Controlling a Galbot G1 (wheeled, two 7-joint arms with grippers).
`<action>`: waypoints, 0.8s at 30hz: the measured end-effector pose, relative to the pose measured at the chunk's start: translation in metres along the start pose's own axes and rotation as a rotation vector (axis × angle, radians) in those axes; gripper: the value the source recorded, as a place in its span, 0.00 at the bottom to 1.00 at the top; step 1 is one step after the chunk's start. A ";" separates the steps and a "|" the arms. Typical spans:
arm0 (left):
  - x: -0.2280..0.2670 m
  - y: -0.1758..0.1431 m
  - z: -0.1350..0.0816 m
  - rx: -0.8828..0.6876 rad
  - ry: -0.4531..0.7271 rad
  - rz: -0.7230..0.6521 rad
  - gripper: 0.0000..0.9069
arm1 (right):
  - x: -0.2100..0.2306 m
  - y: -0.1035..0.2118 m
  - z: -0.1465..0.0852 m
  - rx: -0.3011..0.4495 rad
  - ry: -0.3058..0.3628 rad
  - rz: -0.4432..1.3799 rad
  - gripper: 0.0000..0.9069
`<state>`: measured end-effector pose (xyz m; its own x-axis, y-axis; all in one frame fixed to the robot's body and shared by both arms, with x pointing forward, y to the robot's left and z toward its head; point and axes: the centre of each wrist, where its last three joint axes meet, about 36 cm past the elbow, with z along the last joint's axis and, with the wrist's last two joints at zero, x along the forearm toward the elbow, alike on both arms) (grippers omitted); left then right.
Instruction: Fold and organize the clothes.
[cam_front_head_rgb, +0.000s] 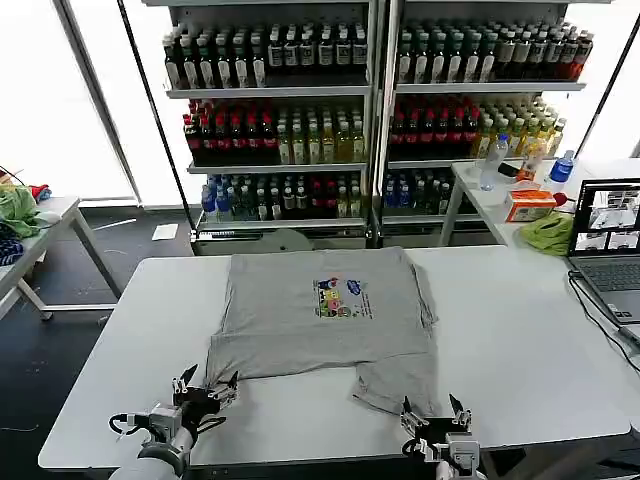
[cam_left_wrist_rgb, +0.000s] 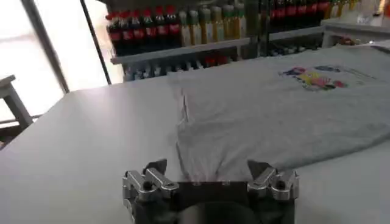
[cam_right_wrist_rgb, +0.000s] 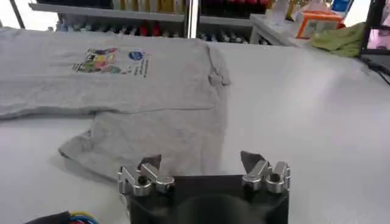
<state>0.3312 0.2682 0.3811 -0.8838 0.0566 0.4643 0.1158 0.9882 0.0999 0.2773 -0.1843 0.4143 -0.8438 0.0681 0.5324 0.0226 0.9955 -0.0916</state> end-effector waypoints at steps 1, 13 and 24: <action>0.000 0.000 0.000 0.003 0.001 0.001 1.00 | 0.000 0.001 0.000 0.000 0.001 0.000 1.00; -0.004 0.003 0.004 0.045 0.027 0.018 0.08 | -0.003 0.007 0.009 0.008 0.009 -0.015 0.40; -0.002 -0.001 0.007 0.056 0.051 0.034 0.01 | -0.006 0.007 0.014 0.005 0.006 -0.007 0.00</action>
<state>0.3295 0.2682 0.3743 -0.8554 0.0848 0.5110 0.1192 0.9923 0.0348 0.2743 -0.1788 0.3986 -0.8408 0.0611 0.5380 0.0139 0.9957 -0.0915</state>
